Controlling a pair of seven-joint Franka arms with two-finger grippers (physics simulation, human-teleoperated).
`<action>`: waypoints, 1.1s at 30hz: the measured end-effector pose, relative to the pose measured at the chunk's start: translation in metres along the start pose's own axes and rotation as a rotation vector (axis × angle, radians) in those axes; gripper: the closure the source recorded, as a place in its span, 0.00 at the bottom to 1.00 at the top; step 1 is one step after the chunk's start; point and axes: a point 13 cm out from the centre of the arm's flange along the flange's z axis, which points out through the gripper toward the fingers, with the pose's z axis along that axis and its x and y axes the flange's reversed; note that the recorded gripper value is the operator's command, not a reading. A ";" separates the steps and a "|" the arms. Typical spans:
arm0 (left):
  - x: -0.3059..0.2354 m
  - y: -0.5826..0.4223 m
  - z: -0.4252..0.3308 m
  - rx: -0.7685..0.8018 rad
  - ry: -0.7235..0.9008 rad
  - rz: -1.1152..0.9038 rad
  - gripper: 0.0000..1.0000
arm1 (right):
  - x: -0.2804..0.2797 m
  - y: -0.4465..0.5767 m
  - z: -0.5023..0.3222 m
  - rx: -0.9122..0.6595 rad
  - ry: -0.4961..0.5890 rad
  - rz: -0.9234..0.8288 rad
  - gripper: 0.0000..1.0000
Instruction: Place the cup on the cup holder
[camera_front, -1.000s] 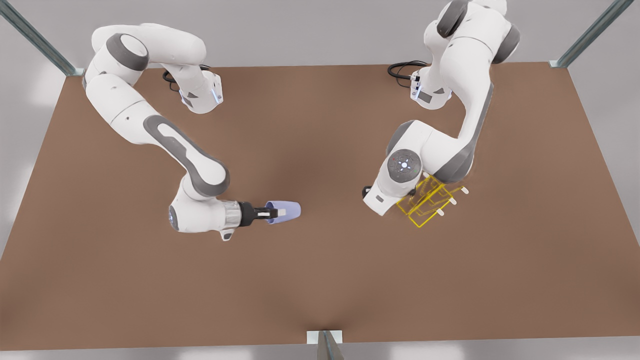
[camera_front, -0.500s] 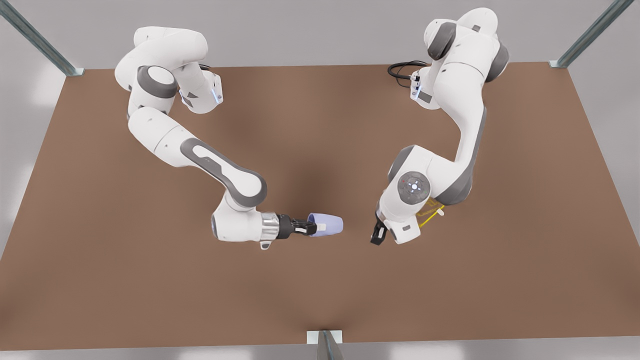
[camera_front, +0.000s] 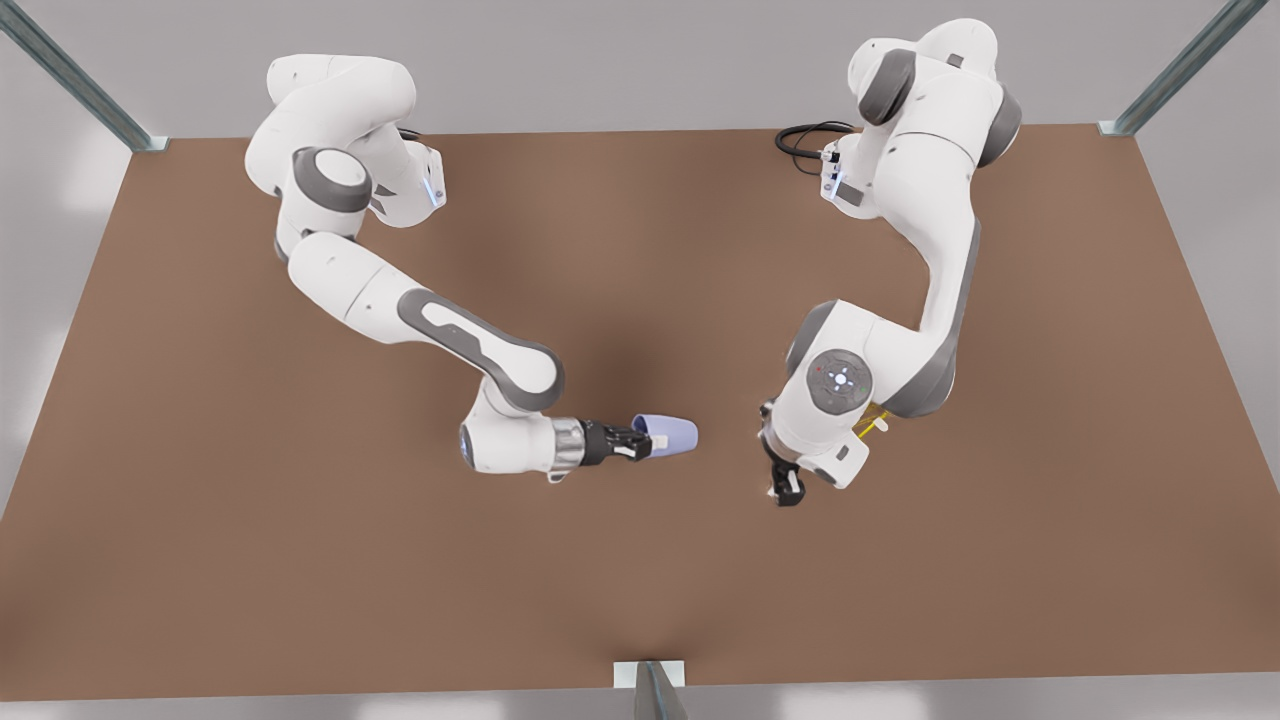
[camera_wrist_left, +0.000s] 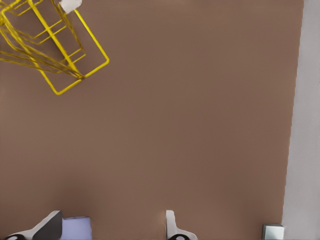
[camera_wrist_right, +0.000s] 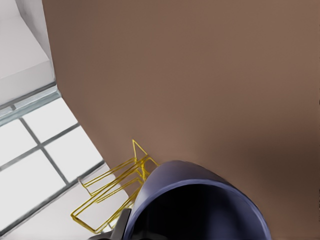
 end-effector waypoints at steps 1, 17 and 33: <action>-0.010 -0.005 -0.004 0.002 -0.001 -0.022 0.00 | -0.001 -0.005 0.003 0.004 0.001 0.003 0.79; 0.000 0.006 -0.018 -0.012 0.001 -0.071 0.00 | -0.033 -0.048 -0.004 0.069 -0.048 -0.031 0.00; 0.160 0.081 0.077 0.048 -0.037 0.069 0.00 | -0.024 -0.074 -0.527 0.706 -0.588 -0.199 0.00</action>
